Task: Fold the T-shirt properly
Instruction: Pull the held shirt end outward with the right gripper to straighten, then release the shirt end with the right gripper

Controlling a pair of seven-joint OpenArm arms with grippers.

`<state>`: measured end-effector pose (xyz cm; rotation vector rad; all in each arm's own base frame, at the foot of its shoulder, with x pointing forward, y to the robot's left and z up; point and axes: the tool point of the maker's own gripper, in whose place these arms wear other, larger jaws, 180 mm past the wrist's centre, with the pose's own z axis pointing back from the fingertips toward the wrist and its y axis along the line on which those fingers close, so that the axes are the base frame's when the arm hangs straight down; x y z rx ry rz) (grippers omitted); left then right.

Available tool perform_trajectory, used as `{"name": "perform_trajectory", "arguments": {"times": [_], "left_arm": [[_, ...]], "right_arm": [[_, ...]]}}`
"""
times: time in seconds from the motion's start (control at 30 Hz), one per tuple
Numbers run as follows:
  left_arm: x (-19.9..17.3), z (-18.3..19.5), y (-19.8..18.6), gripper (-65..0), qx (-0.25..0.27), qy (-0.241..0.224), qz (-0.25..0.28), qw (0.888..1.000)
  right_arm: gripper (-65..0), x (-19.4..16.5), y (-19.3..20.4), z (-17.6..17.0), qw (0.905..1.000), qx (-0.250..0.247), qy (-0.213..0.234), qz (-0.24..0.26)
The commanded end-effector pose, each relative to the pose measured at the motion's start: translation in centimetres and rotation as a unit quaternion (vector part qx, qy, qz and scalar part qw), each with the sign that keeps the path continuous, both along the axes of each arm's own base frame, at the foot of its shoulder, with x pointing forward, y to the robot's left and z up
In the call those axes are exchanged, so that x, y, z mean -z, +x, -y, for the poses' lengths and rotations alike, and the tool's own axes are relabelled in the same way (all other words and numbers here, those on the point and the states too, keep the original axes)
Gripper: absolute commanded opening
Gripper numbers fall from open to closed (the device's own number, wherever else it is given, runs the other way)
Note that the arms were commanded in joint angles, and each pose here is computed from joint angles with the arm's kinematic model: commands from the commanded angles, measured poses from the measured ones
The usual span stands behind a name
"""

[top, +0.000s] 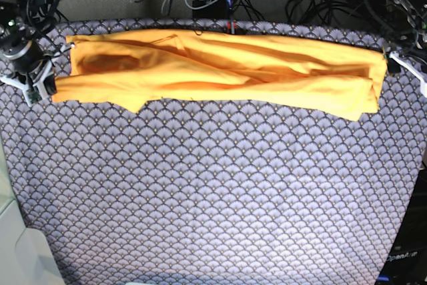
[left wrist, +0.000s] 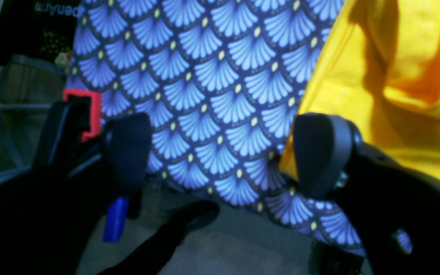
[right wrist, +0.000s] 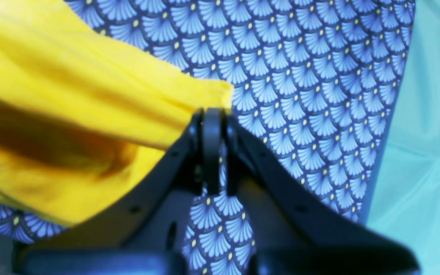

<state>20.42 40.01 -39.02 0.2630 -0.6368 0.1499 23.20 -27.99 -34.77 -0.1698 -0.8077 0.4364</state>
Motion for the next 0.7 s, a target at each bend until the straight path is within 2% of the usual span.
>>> {"name": "perform_trajectory", "arguments": {"times": [0.0, 0.37, 0.67], "left_arm": [[-1.4, -0.8, 0.8, -8.2, 0.001, 0.015, 0.019, 1.000], [-2.1, -1.4, 1.2, -8.2, 0.000, 0.022, 0.026, 0.999], [-3.5, -3.1, 1.3, -8.2, 0.002, 0.046, 0.027, 0.999]], "right_arm": [[-65.0, -0.8, 0.1, 0.1, 0.9999, -0.005, -0.004, 0.013], [-65.0, 0.2, -1.5, -4.4, 0.9988, -0.040, 0.028, -0.001], [-65.0, 1.1, -3.2, -5.2, 0.9983, -0.041, 0.037, -0.020]]}}
